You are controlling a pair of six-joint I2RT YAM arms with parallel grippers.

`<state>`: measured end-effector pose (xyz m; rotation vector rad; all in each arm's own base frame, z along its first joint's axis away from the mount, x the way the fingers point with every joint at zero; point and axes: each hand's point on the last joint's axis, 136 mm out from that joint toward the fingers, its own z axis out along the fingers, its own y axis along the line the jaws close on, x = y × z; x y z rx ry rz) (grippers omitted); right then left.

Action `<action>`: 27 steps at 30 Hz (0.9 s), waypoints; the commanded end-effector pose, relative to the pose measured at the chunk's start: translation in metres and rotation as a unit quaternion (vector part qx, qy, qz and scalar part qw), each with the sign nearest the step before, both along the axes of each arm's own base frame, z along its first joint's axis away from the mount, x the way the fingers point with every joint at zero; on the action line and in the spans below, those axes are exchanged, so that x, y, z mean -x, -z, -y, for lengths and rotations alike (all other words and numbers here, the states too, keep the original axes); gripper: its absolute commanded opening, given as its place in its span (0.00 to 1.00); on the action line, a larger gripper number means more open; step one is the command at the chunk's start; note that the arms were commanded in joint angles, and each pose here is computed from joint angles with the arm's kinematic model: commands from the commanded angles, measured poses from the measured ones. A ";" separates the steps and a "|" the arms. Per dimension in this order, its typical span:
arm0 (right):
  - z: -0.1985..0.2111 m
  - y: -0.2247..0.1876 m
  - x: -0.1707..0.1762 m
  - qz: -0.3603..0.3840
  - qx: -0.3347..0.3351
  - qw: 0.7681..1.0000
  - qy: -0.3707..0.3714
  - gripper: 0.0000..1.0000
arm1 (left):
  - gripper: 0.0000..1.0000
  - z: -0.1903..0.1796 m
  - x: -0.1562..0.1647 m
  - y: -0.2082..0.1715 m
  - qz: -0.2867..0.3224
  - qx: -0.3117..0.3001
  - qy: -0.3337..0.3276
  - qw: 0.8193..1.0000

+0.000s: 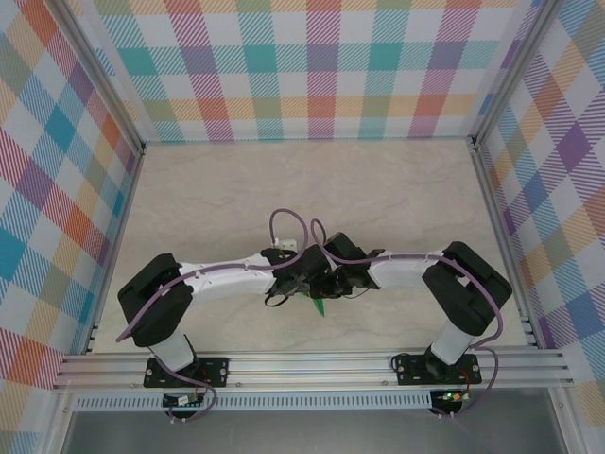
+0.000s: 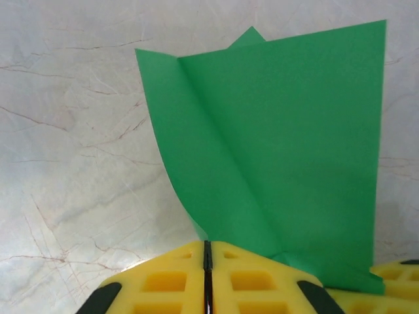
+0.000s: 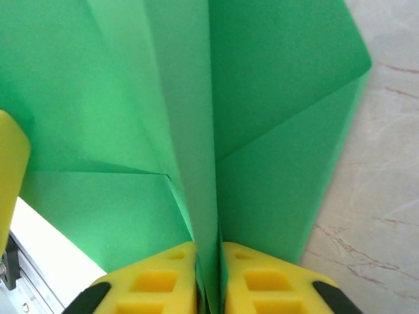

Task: Fold a paper plane with a square sheet of paper (pick it up from the middle)
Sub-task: Turn over a paper plane at the center of the table.

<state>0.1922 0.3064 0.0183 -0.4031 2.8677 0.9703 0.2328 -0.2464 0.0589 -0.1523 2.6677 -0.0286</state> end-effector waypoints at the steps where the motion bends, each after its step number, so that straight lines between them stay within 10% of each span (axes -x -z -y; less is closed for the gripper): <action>1: 0.003 -0.007 -0.005 0.018 0.022 1.000 0.001 0.11 | 0.14 -0.001 -0.002 -0.021 0.021 0.040 -0.002 0.999; 16: 0.068 -0.029 -0.050 0.101 0.243 0.960 0.095 0.11 | 0.44 -0.070 0.020 -0.060 0.100 0.108 -0.061 0.987; 27: 0.050 0.011 -0.060 0.053 0.268 0.957 0.100 0.18 | 0.48 -0.100 0.035 -0.061 0.112 0.138 -0.083 0.981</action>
